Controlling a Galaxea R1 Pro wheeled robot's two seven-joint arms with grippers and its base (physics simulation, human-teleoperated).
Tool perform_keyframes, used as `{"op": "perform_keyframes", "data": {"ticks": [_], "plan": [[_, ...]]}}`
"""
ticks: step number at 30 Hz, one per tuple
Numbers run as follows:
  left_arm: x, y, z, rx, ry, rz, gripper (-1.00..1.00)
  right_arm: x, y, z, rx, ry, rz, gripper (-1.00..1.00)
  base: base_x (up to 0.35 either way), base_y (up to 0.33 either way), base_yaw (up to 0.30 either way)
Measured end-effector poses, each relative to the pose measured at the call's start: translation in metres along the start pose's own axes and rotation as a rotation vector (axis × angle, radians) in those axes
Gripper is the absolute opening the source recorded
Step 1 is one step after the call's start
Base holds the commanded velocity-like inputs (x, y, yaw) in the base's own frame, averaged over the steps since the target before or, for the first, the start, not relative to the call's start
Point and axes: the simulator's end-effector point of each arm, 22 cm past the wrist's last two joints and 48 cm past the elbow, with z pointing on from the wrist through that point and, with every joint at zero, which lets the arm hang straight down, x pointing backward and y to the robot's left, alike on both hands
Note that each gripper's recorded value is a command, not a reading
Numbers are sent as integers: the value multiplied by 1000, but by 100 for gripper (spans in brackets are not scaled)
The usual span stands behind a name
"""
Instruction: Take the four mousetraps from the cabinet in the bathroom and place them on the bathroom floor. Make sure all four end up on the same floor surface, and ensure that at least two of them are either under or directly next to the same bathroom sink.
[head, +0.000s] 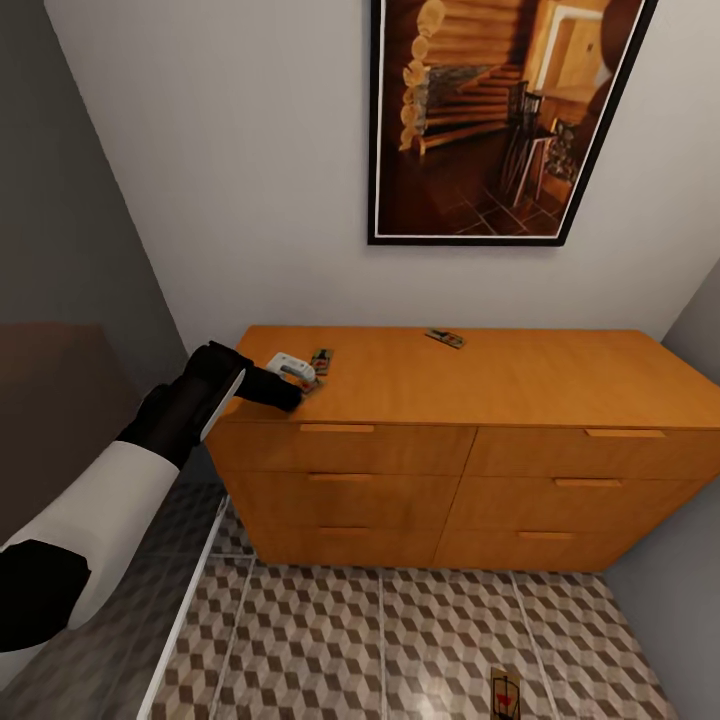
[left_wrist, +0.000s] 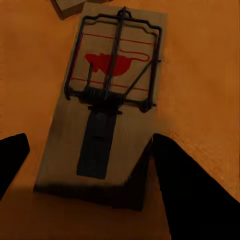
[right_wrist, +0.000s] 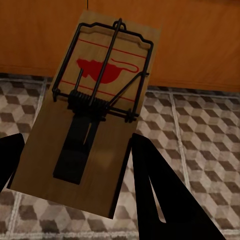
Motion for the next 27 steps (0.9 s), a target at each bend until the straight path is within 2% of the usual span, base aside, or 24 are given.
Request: {"op": "perform_keyframes", "data": {"ticks": [24,27], "plan": [[-1,-4,-1,17,-3,-13,-100,0,0,0,0,1,0,-100,0,0,0],[-12,-6,-8,12,-31,5,-100,0,0,0,0,2,0,-100,0,0,0]]}}
